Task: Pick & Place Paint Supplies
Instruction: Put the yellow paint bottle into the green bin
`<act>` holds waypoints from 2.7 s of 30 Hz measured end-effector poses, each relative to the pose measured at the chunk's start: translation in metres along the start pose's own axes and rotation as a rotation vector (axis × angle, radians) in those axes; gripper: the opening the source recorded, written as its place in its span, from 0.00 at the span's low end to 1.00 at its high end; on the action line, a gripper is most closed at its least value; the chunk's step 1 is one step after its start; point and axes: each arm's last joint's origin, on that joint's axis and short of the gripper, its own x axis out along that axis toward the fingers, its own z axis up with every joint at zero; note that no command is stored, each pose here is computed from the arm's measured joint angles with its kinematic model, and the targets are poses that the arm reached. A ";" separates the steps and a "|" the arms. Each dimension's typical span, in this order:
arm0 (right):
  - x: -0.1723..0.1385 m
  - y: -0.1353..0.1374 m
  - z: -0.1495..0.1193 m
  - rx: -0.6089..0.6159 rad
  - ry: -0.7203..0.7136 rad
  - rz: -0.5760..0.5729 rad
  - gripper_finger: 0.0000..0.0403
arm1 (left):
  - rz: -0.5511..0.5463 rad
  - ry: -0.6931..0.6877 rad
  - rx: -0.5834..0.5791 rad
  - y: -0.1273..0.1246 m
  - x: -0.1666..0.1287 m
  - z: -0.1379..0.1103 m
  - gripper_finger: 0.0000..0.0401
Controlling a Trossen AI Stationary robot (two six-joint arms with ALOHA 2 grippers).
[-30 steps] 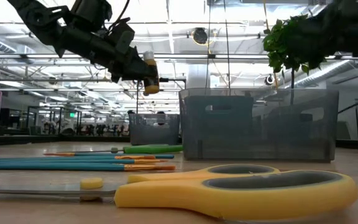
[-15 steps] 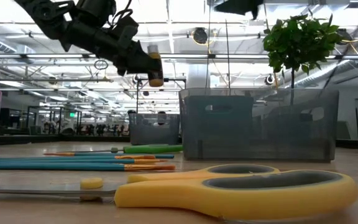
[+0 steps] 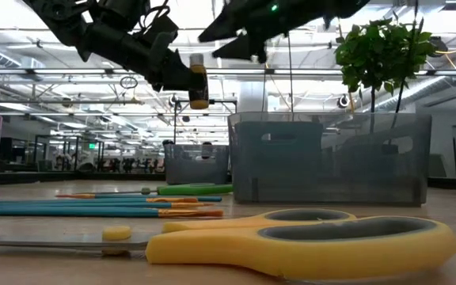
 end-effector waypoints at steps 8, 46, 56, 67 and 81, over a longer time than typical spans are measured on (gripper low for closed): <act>0.021 -0.010 -0.010 0.016 0.028 0.038 0.70 | 0.022 0.040 0.004 0.001 0.005 -0.007 0.29; 0.021 -0.022 -0.013 -0.059 0.080 0.033 0.01 | -0.003 0.002 -0.020 0.000 0.008 -0.005 0.45; 0.022 -0.022 -0.012 -0.059 0.062 0.049 0.10 | -0.051 -0.013 -0.022 -0.002 0.008 -0.004 0.05; 0.021 -0.020 -0.019 -0.107 0.134 0.059 0.25 | -0.135 0.337 0.140 -0.010 0.002 -0.037 0.01; 0.020 -0.012 -0.020 -0.185 0.141 0.087 0.35 | -0.147 0.472 0.163 0.000 0.010 -0.068 0.53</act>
